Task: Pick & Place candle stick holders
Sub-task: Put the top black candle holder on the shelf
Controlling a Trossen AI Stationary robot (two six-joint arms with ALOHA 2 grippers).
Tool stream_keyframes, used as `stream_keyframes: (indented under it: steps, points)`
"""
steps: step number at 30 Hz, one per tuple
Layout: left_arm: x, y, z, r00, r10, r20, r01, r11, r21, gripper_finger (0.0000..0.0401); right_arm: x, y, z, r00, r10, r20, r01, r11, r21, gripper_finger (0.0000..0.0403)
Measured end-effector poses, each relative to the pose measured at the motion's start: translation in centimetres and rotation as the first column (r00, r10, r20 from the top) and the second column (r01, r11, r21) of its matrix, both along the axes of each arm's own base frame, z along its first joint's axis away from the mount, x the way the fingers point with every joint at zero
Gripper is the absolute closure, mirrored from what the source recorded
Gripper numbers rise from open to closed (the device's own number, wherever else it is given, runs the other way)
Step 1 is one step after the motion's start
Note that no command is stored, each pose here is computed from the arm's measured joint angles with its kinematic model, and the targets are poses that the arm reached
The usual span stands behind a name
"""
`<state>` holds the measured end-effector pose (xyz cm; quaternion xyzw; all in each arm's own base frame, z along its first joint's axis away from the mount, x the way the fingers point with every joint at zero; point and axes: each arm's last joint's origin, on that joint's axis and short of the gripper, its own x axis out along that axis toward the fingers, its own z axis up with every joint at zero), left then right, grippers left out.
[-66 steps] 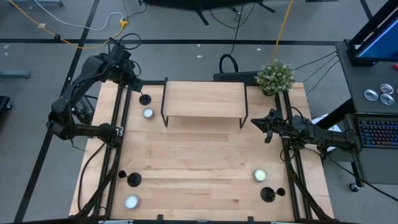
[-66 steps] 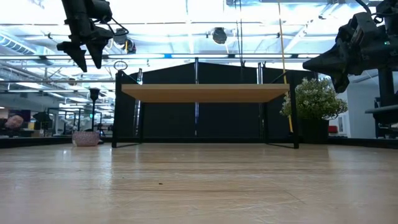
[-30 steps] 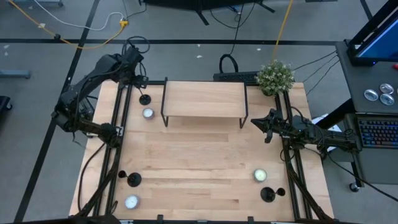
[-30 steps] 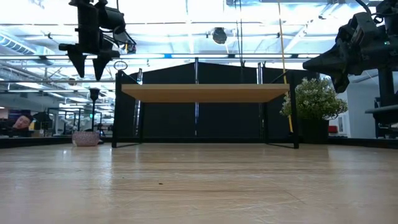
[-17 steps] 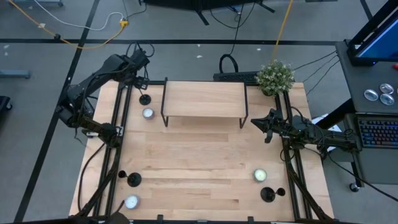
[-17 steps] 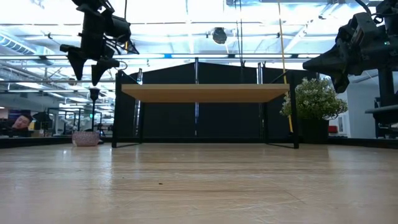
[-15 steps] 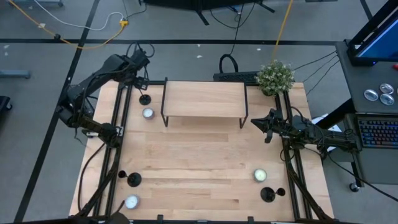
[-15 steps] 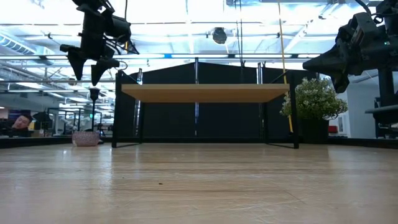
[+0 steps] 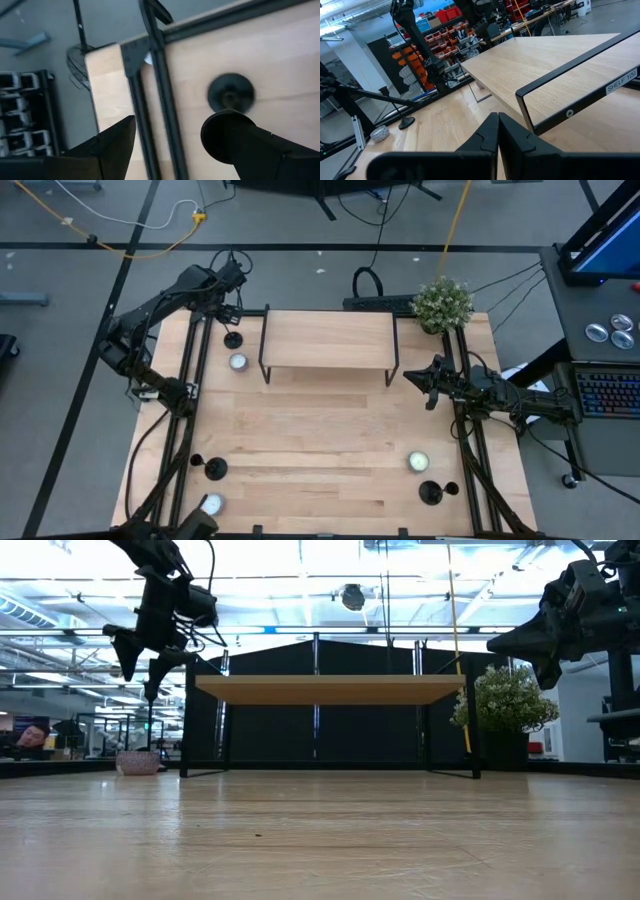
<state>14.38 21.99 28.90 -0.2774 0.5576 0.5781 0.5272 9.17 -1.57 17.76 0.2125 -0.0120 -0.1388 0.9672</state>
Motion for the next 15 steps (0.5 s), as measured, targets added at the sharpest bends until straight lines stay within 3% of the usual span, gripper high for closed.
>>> stream_keyframes:
  steps: [4, 7, 15]
  points:
    - [-0.09, 0.63, -0.52, 1.0, 0.006, -0.002, -0.006, 1.0, -0.029, 0.0111, 0.0, 0.0, 0.0, 1.0, 0.0, 0.0, 0.0, 1.0, 0.0, 0.0403]
    - [-0.06, 0.65, -0.62, 1.0, -0.004, 0.007, 0.005, 0.999, -0.044, 0.0142, 0.0, 0.0, 0.0, 1.0, 0.001, 0.0, -0.001, 1.0, 0.0, 0.0403]
    - [0.08, 0.77, -0.82, 0.999, -0.034, 0.016, 0.035, 0.998, -0.055, 0.0321, 0.0, 0.0, 0.0, 1.0, 0.0, -0.001, 0.0, 1.0, -0.001, 0.0403]
